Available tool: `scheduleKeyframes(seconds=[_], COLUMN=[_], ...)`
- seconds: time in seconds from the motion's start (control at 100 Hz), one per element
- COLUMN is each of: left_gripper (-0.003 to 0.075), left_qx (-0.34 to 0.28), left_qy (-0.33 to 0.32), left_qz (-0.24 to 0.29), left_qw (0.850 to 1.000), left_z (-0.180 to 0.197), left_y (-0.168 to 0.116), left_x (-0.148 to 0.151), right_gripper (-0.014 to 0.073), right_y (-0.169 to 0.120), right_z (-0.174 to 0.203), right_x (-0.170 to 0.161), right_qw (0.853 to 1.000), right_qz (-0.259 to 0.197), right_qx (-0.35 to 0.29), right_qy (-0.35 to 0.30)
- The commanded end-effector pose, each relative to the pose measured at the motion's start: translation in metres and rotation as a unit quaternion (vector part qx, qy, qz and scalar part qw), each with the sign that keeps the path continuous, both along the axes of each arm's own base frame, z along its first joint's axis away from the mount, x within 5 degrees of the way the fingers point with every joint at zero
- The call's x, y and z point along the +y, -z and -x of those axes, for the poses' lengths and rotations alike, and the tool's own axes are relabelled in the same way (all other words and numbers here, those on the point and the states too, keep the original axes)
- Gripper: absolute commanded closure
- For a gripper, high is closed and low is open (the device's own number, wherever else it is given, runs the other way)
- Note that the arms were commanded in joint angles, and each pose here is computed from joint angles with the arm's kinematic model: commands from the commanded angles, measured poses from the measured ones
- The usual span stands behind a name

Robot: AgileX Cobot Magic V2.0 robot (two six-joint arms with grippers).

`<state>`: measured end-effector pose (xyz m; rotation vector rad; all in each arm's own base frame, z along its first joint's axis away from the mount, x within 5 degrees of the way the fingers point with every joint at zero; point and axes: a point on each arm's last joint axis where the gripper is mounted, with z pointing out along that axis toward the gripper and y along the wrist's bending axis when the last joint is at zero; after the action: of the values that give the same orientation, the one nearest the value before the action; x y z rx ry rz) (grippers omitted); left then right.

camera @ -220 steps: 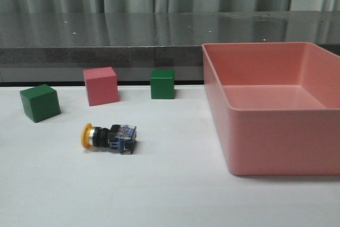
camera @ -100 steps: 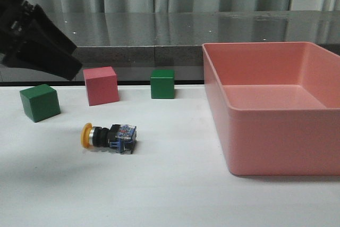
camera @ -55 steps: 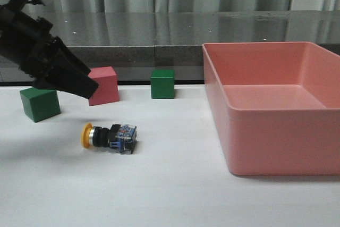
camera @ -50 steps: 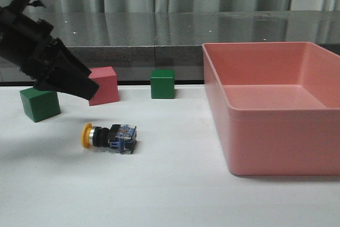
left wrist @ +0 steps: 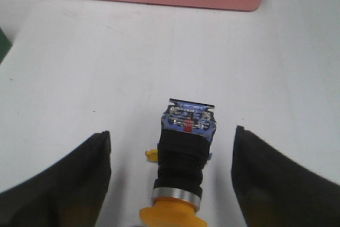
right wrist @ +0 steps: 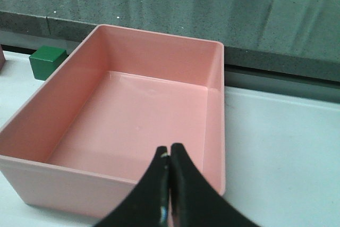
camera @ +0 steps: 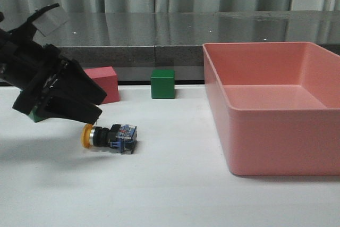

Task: Place and stand button with both arms
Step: 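Move the left gripper down over the lying button and grasp it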

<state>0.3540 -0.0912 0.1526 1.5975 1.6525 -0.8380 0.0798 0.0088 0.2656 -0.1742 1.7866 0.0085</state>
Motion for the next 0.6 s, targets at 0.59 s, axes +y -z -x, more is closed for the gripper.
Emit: scheduleKeyframes(seconds=[0.59], left_gripper=[0.0361], left_qx=[0.042], left_qy=[0.000], left_qz=[-0.002], left_qw=[0.999], left_z=[-0.006], left_y=[0.040], left_x=[-0.001], right_gripper=[0.0671], right_y=[-0.017], right_z=[-0.001], right_x=[-0.002], right_qw=[0.999], right_qz=[-0.007], right_qx=[-0.053], right_qy=[0.010])
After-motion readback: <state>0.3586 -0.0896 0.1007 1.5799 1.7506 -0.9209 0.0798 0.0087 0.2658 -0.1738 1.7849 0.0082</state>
